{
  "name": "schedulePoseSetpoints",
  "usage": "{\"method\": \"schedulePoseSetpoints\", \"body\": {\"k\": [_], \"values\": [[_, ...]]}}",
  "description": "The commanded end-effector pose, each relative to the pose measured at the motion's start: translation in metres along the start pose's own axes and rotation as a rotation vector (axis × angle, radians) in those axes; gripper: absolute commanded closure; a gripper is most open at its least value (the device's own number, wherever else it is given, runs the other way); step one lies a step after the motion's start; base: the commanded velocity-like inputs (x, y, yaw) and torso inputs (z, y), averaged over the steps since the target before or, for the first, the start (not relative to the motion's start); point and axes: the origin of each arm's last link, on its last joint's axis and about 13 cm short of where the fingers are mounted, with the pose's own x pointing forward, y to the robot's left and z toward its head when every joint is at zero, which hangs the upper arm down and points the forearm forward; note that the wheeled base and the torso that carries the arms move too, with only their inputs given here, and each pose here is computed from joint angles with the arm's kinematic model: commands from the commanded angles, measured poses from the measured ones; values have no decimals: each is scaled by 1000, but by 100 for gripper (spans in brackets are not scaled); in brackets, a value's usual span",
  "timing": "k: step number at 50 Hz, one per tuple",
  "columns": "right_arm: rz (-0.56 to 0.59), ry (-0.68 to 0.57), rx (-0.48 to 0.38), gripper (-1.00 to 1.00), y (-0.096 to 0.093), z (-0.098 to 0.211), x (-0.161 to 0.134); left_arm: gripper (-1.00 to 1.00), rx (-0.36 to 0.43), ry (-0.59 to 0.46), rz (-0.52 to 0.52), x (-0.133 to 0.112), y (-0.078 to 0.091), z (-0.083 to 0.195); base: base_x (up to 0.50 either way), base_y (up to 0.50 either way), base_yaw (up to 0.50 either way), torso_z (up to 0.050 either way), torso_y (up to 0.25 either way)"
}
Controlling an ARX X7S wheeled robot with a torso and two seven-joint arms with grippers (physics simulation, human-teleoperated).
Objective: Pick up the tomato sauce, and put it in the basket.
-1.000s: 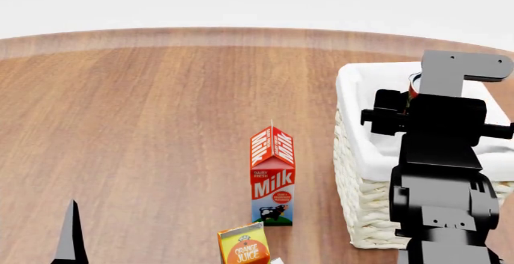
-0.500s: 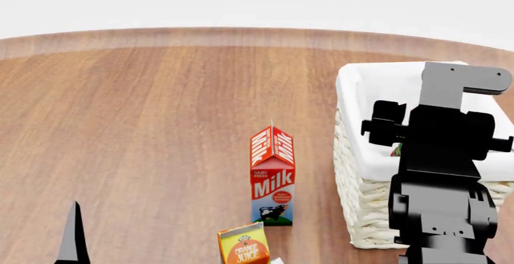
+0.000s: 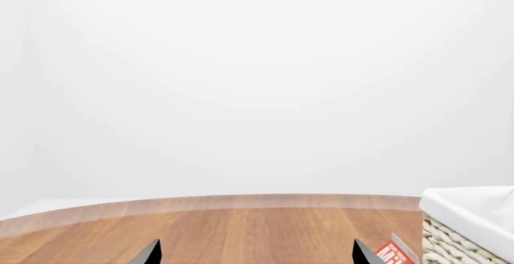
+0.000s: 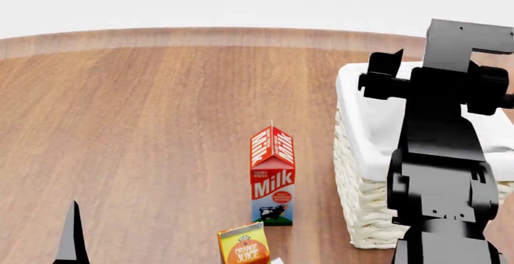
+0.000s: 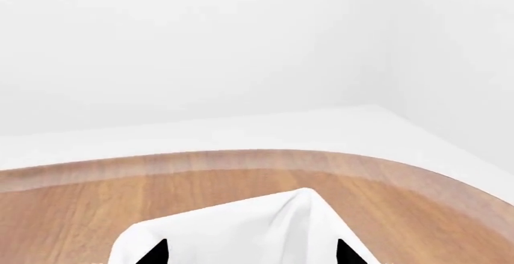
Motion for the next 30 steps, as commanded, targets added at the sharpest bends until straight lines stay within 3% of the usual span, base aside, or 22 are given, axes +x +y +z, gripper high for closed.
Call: {"method": "schedulePoseSetpoints", "body": {"k": [1,4,5,12,21,30], "values": [[80,-229,56,-100,4,38,-15,-100,4,-1,-1,-1,0,0,0,0,0,0,0],[91,-299,26,-100,3,45,-32,-100,4,-3,1,-1,0,1,0,0,0,0,0],[110,-309,57,-100,3,49,-40,-100,4,-4,1,-1,0,1,0,0,0,0,0],[143,-415,44,-100,-2,59,-74,-100,4,-7,2,0,0,2,0,0,0,0,0],[187,-559,171,-100,-14,58,-111,-100,6,-11,2,-1,0,2,0,0,0,0,0],[197,-679,160,-100,-21,49,-153,-100,6,-12,3,-1,0,3,0,0,0,0,0]]}}
